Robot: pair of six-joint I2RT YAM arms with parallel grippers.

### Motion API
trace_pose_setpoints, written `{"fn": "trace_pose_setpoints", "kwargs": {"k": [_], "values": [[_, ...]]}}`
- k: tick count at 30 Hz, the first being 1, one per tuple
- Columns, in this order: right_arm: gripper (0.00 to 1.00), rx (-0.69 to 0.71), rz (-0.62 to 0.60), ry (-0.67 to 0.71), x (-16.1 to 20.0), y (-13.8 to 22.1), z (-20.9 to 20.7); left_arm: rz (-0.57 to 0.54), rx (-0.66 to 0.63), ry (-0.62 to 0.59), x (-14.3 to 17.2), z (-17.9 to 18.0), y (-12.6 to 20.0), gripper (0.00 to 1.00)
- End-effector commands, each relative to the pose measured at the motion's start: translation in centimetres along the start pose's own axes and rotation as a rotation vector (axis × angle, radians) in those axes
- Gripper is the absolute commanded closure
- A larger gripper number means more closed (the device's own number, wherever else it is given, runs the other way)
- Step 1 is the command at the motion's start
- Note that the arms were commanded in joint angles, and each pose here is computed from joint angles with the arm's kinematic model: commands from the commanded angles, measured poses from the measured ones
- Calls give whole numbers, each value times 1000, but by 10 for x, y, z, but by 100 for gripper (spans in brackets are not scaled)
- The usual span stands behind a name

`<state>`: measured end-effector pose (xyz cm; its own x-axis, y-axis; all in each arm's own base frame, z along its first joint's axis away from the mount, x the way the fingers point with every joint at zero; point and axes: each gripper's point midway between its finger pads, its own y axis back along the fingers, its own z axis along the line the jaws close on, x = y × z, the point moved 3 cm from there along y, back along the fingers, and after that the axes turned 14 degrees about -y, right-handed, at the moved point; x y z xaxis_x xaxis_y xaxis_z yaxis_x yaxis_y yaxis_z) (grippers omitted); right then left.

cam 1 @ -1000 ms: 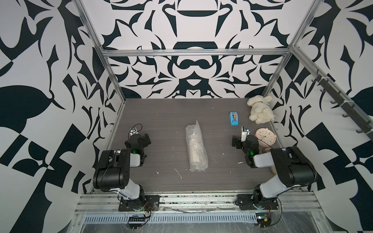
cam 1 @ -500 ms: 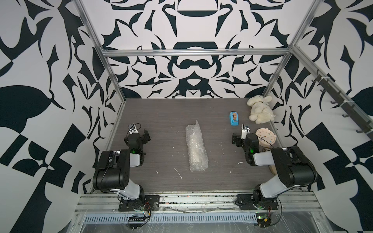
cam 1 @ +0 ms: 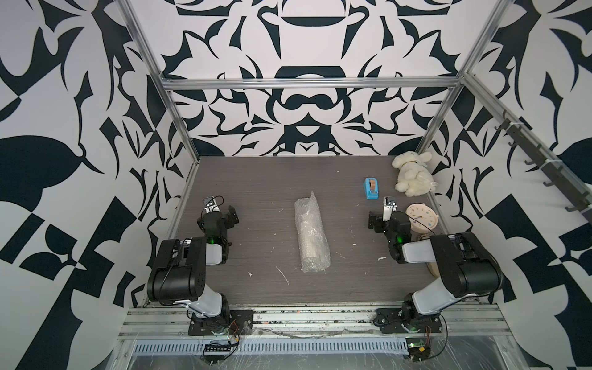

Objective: Wrap vases in bubble wrap
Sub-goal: Reset both arms

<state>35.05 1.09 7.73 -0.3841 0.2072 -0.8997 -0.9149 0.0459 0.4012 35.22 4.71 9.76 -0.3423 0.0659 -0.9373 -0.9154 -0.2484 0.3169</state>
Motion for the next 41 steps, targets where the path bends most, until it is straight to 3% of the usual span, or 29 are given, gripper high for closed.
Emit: {"fn": "trace_pose_setpoints", "kwargs": {"k": [1, 3, 5, 7, 9, 12, 14, 17, 41], "values": [[0, -78, -142, -6, -8, 25, 4, -141, 5, 21, -5, 3, 26, 0], [0, -69, -184, -19, -10, 30, 1, -174, -14, 29, -5, 6, 27, 0], [0, -18, -149, -29, -15, 17, -2, -134, -46, 21, -8, 8, 13, 0], [0, 58, -15, -30, -17, -5, -5, 72, -9, -8, -4, 0, -8, 0], [0, 9, -31, -11, -15, -3, 1, -37, -22, -20, -9, 0, -5, 0], [0, 14, -25, -15, -15, -3, 0, 43, -5, -15, -5, -2, -5, 0], [0, 15, -22, -14, -15, -2, 0, -21, -18, -21, -8, -1, -5, 0], [0, 15, -21, -13, -15, -3, 0, 31, -4, -16, -6, -2, -5, 0], [0, 1, -18, -21, -15, -3, 0, 17, -2, -22, -6, -3, -7, 0]]}}
